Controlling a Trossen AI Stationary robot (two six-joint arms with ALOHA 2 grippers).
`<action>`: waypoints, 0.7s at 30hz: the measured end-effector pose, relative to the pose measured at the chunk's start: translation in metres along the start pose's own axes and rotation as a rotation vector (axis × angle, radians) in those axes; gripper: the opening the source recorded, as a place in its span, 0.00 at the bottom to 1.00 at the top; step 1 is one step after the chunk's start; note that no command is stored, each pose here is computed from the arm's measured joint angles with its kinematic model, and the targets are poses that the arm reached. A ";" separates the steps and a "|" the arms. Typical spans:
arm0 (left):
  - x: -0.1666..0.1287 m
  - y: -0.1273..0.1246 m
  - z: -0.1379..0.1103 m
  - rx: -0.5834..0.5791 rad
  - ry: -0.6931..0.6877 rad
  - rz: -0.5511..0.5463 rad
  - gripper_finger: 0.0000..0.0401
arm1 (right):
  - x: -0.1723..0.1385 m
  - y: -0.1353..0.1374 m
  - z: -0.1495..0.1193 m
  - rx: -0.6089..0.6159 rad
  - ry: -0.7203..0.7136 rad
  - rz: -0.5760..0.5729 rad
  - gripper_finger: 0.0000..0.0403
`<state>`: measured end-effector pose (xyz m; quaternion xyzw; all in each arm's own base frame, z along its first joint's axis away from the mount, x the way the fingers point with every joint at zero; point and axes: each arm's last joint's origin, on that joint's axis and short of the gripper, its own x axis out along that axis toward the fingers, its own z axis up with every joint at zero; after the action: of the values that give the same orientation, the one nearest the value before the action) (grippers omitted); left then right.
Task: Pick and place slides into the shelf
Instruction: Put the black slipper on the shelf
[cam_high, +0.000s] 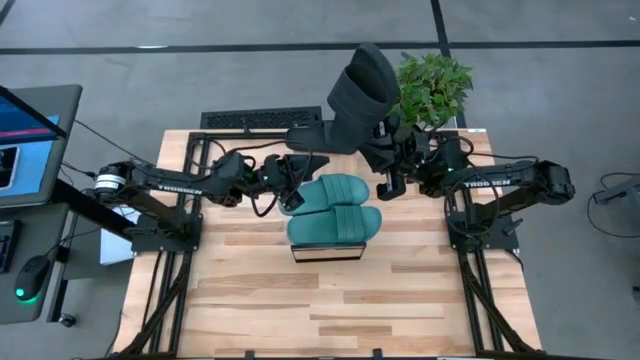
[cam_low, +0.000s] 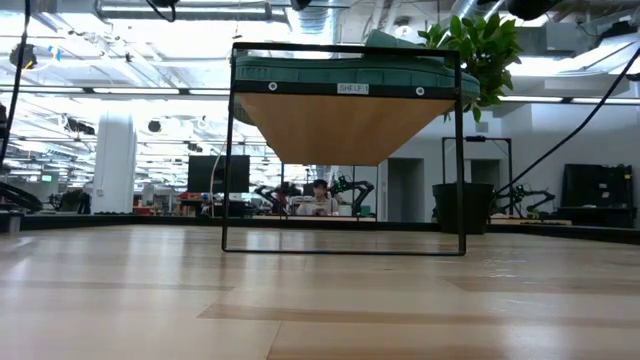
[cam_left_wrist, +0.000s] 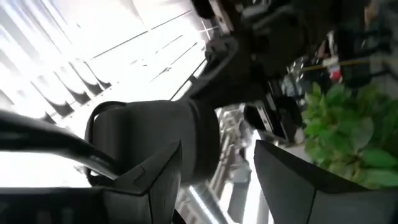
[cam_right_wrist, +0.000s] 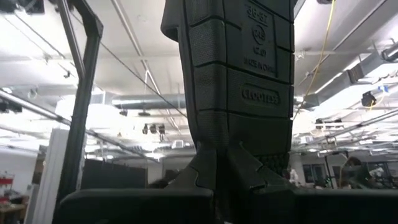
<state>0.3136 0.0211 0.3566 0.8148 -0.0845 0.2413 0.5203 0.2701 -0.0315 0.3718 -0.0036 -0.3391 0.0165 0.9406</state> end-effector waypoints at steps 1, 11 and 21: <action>0.001 -0.002 0.000 0.022 0.003 0.005 0.48 | 0.000 0.000 0.001 0.008 -0.008 0.001 0.00; 0.009 0.005 -0.009 0.065 0.052 0.066 0.48 | 0.011 -0.003 -0.008 0.086 -0.003 -0.005 0.00; 0.011 0.010 -0.011 0.096 0.062 0.081 0.48 | 0.028 -0.006 -0.020 0.120 -0.001 0.004 0.00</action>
<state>0.3166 0.0276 0.3736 0.8268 -0.0896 0.2910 0.4729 0.3043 -0.0366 0.3740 0.0521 -0.3379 0.0389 0.9389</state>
